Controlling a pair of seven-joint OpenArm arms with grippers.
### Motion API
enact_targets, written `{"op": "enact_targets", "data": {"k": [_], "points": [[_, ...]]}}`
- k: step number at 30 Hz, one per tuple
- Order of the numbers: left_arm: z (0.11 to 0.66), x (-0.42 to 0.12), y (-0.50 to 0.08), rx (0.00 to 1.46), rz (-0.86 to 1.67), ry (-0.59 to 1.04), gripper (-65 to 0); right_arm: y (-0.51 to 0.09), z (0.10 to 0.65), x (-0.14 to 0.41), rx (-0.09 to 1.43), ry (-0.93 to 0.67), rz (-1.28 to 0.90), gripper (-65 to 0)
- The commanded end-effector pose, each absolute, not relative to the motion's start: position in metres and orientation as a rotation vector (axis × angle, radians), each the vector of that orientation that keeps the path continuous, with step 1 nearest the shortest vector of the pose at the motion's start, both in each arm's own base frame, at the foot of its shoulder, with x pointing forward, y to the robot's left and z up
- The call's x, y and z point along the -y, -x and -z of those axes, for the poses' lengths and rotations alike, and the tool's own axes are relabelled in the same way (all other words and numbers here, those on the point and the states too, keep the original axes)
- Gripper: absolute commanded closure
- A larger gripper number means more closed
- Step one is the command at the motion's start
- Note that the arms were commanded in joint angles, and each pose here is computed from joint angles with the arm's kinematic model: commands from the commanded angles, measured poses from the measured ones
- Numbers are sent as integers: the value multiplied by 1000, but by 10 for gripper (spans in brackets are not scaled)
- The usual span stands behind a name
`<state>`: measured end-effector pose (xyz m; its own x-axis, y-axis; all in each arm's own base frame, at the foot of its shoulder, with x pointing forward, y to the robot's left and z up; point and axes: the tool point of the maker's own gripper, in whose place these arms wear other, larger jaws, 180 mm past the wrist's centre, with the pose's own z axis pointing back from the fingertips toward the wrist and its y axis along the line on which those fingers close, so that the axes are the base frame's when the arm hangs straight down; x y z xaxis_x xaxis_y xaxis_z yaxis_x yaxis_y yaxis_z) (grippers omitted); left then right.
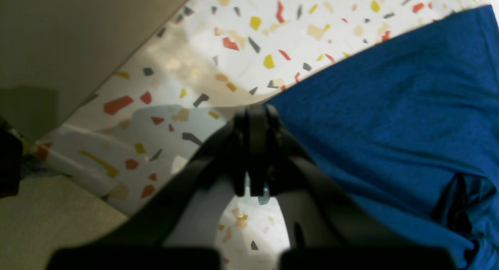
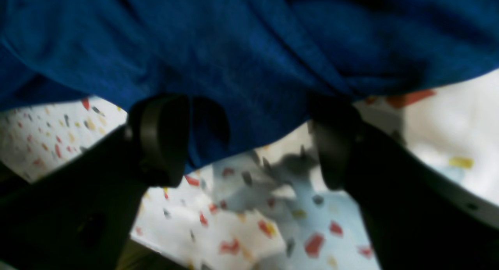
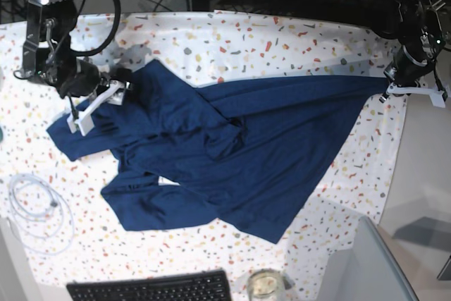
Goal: Layout the t-shirt on the table in an organized manner, then fold the t-shirt properly
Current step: 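Grasp a sleeve with the right gripper and drag it outward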
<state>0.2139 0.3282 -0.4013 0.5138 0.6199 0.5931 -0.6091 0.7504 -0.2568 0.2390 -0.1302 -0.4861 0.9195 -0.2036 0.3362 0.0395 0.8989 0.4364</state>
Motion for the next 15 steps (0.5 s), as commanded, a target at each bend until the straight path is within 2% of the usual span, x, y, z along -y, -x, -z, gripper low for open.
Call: {"op": "enact_targets", "data": {"k": [1, 3, 8, 15], "points": [[391, -334, -219, 759, -726, 3, 0, -243, 483, 130, 396, -442, 119, -387], [391, -334, -219, 759, -726, 3, 0, -233, 487, 130, 378, -442, 119, -291], [391, -334, -219, 758, -727, 3, 0, -210, 489, 130, 355, -434, 110, 0], [390, -334, -220, 761, -726, 3, 0, -162, 458, 68, 373, -502, -53, -2]]}}
